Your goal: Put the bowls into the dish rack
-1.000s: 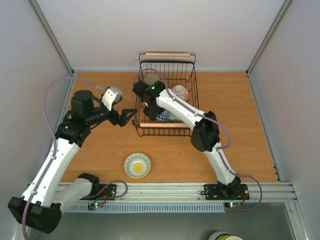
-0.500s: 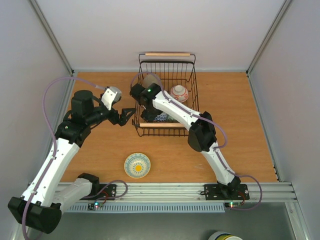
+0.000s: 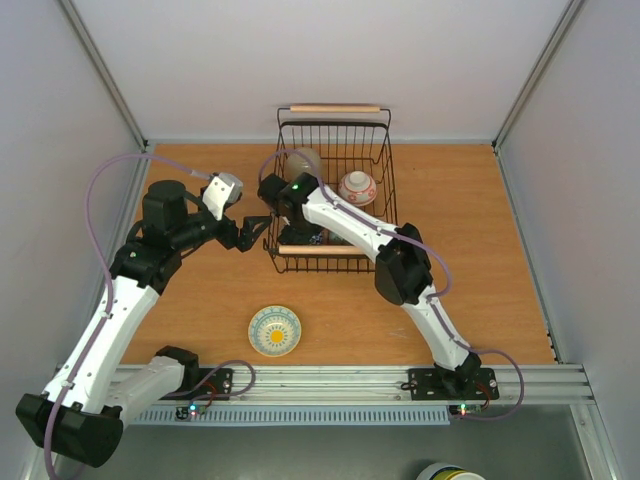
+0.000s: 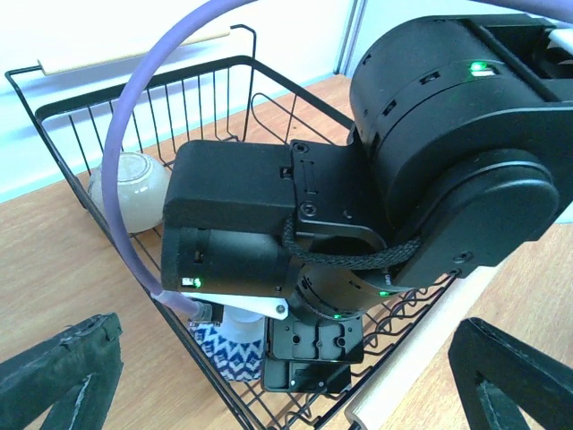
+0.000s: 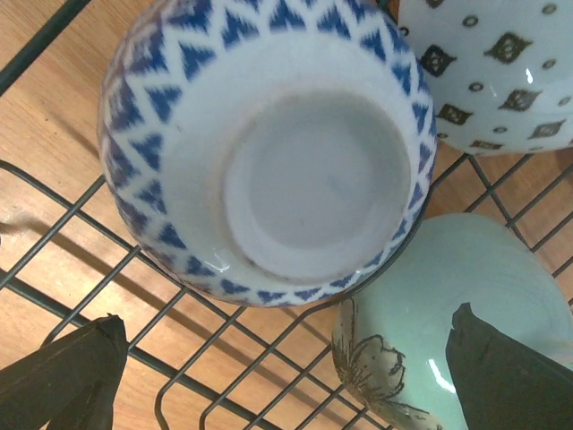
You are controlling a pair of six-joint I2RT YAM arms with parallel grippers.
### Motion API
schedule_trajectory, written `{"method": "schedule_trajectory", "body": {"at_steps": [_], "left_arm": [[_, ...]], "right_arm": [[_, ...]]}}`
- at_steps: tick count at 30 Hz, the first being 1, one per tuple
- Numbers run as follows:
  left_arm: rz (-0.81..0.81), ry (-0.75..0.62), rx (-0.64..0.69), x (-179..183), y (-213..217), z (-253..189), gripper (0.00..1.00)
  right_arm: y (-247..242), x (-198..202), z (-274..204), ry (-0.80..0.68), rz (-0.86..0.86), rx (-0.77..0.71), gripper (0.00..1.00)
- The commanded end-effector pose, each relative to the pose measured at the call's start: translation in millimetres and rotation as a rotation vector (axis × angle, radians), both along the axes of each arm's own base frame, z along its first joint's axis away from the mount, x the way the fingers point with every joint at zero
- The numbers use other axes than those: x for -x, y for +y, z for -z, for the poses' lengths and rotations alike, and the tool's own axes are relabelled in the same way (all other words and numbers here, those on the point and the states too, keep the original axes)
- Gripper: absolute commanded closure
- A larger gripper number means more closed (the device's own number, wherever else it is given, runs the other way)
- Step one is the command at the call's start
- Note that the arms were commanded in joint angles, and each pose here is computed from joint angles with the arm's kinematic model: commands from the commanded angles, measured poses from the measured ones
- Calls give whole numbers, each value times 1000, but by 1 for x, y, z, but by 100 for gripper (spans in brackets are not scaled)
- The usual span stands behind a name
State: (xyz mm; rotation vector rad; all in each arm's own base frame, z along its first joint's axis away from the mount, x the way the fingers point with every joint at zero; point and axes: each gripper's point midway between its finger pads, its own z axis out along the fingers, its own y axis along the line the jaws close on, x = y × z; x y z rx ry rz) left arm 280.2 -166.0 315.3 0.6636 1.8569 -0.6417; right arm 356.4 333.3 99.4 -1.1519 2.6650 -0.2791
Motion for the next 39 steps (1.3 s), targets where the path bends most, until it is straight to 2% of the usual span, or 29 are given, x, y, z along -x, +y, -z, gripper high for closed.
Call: {"method": "schedule_trajectory", "body": {"at_steps": [1, 6, 13, 16, 19, 22, 25, 26, 34, 39], "left_arm": [[-8, -47, 18, -3, 0, -10, 1], [-6, -49, 19, -2, 0, -11, 1], [-12, -56, 20, -1, 1, -13, 1], [-23, -60, 18, -2, 3, -14, 1], [-50, -65, 9, -6, 6, -13, 1], [-99, -67, -1, -13, 12, -11, 1], [-121, -65, -1, -16, 15, -11, 1], [-121, -64, -1, -16, 15, -10, 1], [-113, -59, 1, -16, 14, -9, 1], [-108, -58, 2, -16, 13, -8, 1]], "right_arm": [[7, 0, -50, -85, 33, -149, 1], [-6, -1, -104, -161, 98, -310, 1], [-52, -9, -154, -309, 242, -400, 1], [-54, 3, -176, -347, 238, -530, 1], [-43, 37, -184, -262, 157, -691, 7], [-36, 68, -174, -153, 106, -746, 19], [-31, 97, -160, -88, 48, -733, 34], [-28, 109, -154, -73, 29, -722, 37], [-22, 169, -103, 3, -15, -652, 38], [-10, 195, -58, 106, -21, -626, 38]]}}
